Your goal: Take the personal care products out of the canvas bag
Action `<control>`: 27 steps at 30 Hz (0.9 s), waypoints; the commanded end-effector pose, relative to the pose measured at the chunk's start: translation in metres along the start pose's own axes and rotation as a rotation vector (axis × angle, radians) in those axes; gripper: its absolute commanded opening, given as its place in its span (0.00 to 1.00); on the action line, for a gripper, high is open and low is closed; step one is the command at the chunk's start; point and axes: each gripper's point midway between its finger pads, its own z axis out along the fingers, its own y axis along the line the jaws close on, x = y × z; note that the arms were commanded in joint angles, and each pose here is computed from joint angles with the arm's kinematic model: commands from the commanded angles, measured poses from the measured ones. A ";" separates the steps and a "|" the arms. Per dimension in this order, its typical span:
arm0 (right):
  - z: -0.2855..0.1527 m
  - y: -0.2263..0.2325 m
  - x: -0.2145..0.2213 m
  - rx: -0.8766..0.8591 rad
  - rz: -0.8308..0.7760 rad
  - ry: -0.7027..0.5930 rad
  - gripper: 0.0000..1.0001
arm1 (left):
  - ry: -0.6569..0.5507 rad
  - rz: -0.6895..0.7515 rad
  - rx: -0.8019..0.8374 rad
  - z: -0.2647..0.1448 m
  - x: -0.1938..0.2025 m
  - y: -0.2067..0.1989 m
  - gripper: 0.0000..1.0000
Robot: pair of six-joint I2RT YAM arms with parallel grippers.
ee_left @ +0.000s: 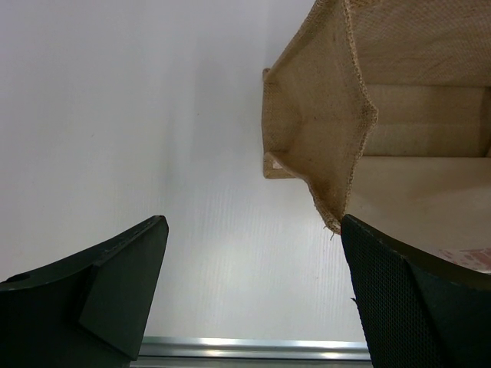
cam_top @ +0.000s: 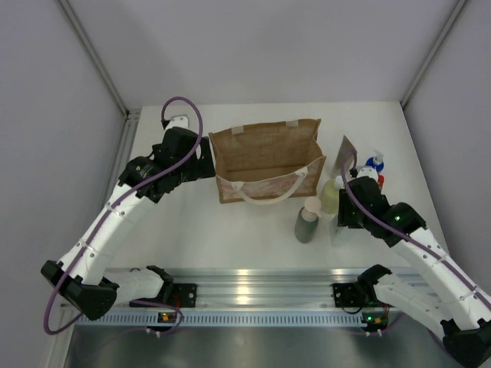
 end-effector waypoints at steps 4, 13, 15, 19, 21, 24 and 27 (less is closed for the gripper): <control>0.006 0.023 -0.037 -0.070 0.051 -0.153 0.01 | 0.017 -0.003 0.000 0.003 0.004 -0.001 0.99; 0.033 0.026 -0.018 -0.058 0.016 -0.109 0.02 | 0.025 0.003 -0.004 0.005 0.007 0.001 0.98; 0.038 0.027 -0.013 -0.056 0.009 -0.094 0.02 | 0.024 0.003 -0.003 0.004 0.007 0.000 0.99; 0.042 0.027 -0.009 -0.053 0.000 -0.081 0.13 | 0.017 0.000 0.007 0.002 0.004 -0.001 0.99; 0.040 0.028 -0.009 -0.058 -0.001 -0.085 0.23 | 0.014 -0.003 0.004 0.001 0.003 0.000 0.98; 0.037 0.029 -0.012 -0.066 0.004 -0.095 0.42 | 0.003 -0.003 0.005 -0.001 0.001 0.001 0.99; 0.030 0.030 -0.020 -0.080 0.013 -0.116 0.55 | -0.008 -0.002 0.002 -0.003 -0.002 0.002 0.99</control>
